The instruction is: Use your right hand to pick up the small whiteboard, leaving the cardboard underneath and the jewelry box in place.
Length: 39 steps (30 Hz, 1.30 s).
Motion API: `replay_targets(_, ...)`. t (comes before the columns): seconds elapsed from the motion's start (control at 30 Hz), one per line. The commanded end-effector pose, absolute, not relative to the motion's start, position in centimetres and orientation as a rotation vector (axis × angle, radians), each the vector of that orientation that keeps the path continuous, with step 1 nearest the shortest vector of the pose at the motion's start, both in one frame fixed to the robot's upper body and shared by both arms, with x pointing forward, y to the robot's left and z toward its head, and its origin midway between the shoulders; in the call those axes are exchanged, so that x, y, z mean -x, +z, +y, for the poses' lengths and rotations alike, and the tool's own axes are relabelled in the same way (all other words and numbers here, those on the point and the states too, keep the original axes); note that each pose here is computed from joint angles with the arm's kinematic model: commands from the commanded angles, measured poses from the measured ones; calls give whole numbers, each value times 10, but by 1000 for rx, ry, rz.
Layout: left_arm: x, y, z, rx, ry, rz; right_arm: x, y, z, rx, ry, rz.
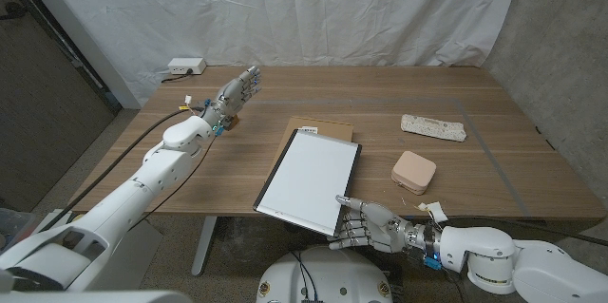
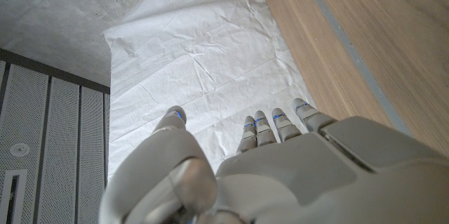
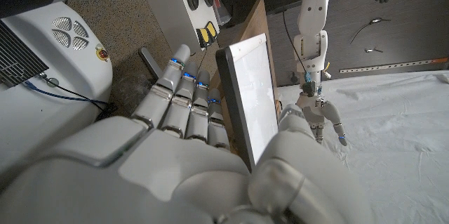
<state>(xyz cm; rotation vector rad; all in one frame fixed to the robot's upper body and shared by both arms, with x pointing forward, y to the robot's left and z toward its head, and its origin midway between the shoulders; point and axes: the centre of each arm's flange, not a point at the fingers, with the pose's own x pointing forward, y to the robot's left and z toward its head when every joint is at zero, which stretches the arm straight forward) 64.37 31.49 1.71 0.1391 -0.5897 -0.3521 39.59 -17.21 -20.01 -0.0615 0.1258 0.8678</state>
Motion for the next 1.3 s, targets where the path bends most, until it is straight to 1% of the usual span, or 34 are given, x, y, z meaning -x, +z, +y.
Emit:
replay_targets(0.03,-646,15,318,-132,-358,-591,-396,-197,-165,73,879,128)
replay_targets(0.93,-653,9,327,-120,-363,-575,-401,-201,-147,72,889,170)
replay_targets(1.3,-653,8,324,-120,-363,-573,-402,-202,-148,110,845,186)
